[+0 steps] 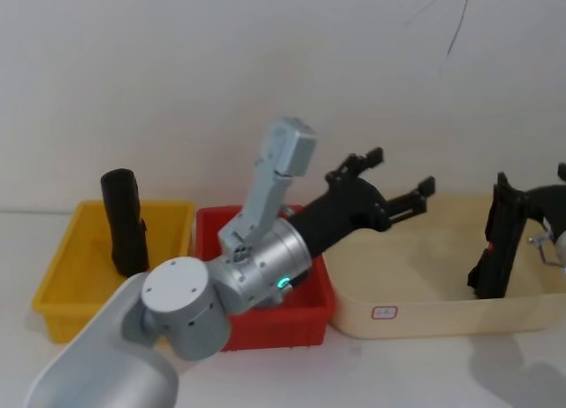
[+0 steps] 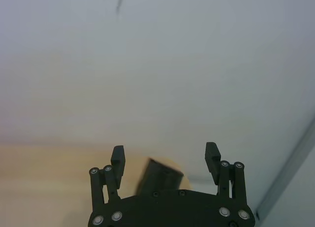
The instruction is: Pick up the garbage bag with the one hand and transfer it to the other hand.
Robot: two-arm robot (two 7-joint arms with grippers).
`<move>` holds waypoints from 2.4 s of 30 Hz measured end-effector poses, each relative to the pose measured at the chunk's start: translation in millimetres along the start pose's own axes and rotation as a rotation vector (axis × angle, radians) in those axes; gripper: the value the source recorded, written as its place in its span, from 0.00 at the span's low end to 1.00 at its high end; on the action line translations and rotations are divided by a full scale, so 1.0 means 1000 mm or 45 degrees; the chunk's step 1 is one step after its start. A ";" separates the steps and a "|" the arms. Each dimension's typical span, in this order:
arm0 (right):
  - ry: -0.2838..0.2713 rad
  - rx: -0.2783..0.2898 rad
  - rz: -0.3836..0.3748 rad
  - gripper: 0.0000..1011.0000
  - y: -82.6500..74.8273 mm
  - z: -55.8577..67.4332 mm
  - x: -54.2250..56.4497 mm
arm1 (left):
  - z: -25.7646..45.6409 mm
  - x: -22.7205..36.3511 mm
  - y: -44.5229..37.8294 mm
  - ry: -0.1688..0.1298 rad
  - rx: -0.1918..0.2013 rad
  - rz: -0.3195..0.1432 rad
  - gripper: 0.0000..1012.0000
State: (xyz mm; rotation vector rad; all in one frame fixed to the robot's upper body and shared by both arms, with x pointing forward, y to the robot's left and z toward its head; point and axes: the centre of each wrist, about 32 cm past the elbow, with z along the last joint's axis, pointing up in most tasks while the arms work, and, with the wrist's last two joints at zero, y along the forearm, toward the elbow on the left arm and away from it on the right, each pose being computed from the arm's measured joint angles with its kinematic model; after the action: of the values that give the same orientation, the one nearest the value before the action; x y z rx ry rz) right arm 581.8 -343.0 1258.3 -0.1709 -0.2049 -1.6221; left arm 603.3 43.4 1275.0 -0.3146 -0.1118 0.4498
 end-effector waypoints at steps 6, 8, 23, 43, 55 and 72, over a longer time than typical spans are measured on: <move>-0.033 0.095 0.035 0.99 -0.003 0.019 -0.006 | 0.0114 -0.0011 0.0201 -0.063 -0.052 0.093 0.99; -0.039 0.117 0.049 0.99 -0.003 0.023 -0.008 | 0.0156 -0.0018 0.0275 -0.086 -0.067 0.131 0.99; -0.034 0.224 0.288 0.99 -0.022 0.045 -0.042 | 0.0434 -0.0031 0.0750 -0.202 -0.120 0.327 0.99; 0.081 0.064 0.727 0.99 -0.066 0.022 -0.105 | 0.0592 -0.0021 0.0933 -0.237 -0.096 0.412 0.99; 0.137 -0.032 0.942 0.99 -0.082 0.004 -0.144 | 0.0619 -0.0020 0.0961 -0.243 -0.090 0.426 0.99; 0.164 -0.091 1.009 0.99 -0.068 -0.010 -0.157 | 0.0631 -0.0019 0.0974 -0.246 -0.087 0.432 0.99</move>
State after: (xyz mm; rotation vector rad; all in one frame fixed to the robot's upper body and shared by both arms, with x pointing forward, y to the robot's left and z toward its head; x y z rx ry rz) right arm 524.2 -188.9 1209.5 -0.1726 0.0273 -0.8464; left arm 550.7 142.9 1303.1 -0.3585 -0.2647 0.8141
